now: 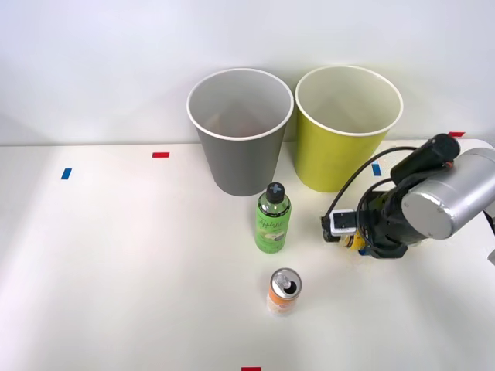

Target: Put cans in the gray bin, plastic bottles in the light green bin

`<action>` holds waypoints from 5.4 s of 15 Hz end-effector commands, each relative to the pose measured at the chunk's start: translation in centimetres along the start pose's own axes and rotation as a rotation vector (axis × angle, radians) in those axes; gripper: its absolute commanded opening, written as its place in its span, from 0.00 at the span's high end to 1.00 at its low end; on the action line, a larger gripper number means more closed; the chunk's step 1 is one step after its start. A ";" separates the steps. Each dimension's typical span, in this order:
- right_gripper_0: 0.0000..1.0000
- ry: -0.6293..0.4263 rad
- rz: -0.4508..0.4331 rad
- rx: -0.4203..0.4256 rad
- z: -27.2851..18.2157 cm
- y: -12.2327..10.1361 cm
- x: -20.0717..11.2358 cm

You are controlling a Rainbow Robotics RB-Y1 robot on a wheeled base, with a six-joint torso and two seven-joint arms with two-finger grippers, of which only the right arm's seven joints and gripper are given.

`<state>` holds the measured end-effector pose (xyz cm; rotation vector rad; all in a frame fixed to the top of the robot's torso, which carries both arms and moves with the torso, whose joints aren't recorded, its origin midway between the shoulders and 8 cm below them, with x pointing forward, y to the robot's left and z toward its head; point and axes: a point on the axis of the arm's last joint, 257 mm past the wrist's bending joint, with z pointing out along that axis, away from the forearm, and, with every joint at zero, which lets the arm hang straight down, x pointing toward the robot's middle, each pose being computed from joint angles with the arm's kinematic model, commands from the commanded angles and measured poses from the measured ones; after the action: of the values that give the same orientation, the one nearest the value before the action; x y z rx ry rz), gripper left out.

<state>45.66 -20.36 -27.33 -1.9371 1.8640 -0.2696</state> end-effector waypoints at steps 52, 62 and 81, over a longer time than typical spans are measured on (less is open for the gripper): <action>1.00 -1.290 0.706 0.395 -17.9 -24.4 -29.5; 0.04 -1.237 0.705 0.428 -16.3 -25.9 -29.5; 0.02 -1.199 0.742 0.423 -20.1 -19.2 -15.8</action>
<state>53.42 -6.68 1.39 -0.7078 1.3303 0.5888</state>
